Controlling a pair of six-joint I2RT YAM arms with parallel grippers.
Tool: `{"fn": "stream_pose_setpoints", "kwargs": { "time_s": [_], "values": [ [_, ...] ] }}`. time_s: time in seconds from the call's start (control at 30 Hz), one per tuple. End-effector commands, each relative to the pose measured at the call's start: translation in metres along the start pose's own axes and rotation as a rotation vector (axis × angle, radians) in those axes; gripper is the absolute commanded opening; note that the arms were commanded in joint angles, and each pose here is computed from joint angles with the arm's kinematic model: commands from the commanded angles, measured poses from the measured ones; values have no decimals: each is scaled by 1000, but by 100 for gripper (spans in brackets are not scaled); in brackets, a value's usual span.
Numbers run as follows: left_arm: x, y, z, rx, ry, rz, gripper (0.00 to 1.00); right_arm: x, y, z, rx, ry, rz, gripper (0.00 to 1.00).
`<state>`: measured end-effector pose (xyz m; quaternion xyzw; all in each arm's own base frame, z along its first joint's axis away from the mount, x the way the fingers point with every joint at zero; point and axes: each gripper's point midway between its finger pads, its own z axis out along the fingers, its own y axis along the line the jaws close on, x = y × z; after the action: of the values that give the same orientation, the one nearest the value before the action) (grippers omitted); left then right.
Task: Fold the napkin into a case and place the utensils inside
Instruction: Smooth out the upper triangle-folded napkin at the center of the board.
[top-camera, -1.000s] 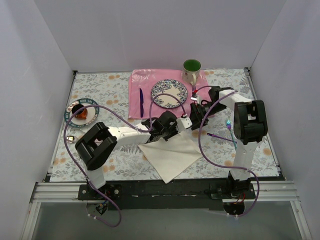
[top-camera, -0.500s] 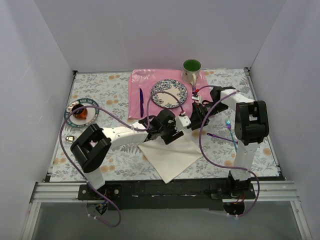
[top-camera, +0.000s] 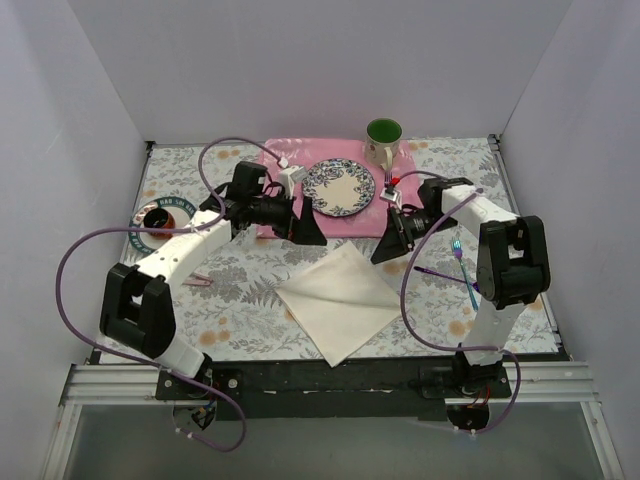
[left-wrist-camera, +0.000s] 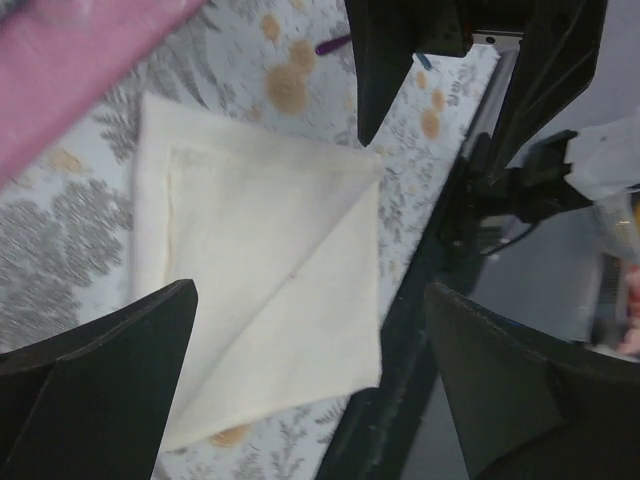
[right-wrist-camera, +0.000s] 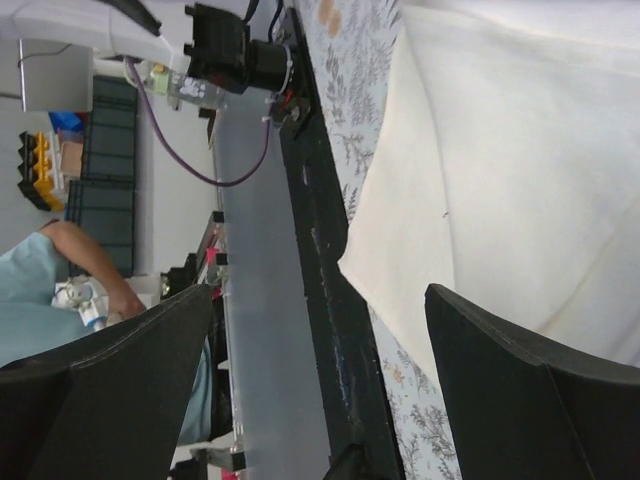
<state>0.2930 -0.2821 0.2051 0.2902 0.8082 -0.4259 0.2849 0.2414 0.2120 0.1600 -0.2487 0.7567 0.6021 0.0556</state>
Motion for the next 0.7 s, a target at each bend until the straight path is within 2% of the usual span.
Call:
{"fn": "stream_pose_setpoints", "kwargs": {
  "time_s": [0.0,0.23,0.67],
  "values": [
    [34,-34,-15,297,88,-365,98,22,22,24,-84,66,-13,97],
    [70,-36,-11,353,147,-525,98,61,9,49,-97,181,20,97],
    [116,7,13,231,214,-705,97,85,-29,56,-69,246,129,95]
  ]
}}
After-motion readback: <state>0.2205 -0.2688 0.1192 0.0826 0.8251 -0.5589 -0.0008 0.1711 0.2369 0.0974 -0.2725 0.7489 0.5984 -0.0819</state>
